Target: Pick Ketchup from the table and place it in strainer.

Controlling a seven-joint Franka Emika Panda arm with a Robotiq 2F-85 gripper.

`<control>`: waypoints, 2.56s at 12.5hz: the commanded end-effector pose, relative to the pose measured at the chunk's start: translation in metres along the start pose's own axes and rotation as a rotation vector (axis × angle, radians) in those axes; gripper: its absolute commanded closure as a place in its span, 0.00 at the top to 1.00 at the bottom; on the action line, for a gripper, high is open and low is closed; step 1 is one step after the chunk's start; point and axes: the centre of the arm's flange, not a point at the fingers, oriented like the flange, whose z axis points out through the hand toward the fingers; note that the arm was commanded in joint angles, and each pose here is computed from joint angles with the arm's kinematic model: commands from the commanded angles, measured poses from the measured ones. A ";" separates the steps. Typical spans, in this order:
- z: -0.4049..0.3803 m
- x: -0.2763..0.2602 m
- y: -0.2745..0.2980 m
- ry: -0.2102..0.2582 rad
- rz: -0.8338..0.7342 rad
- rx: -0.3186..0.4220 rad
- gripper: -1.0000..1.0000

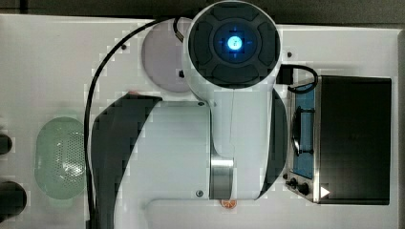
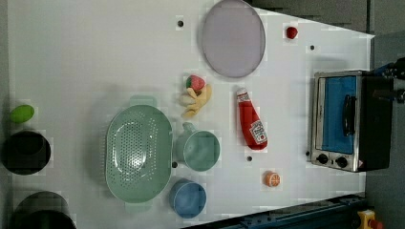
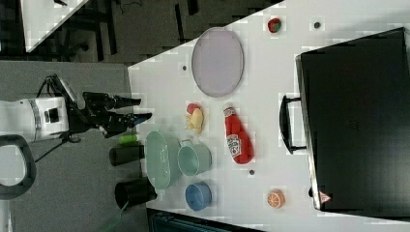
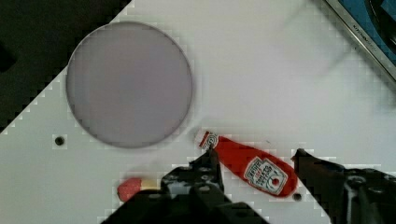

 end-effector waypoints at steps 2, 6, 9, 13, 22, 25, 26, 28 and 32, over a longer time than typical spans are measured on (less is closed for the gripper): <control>-0.011 -0.028 0.053 -0.083 0.088 -0.047 0.90; 0.044 -0.040 0.044 -0.124 -0.051 -0.081 1.00; 0.094 -0.057 0.039 -0.166 -0.263 -0.103 1.00; 0.155 -0.073 0.032 -0.148 -0.626 -0.062 1.00; 0.299 -0.083 0.039 -0.131 -0.963 -0.002 1.00; 0.335 -0.084 0.039 -0.160 -0.957 0.001 1.00; 0.345 -0.084 0.039 -0.160 -0.955 0.005 1.00; 0.364 -0.083 0.042 -0.161 -0.946 0.010 1.00; 0.394 -0.083 0.045 -0.149 -0.935 0.022 1.00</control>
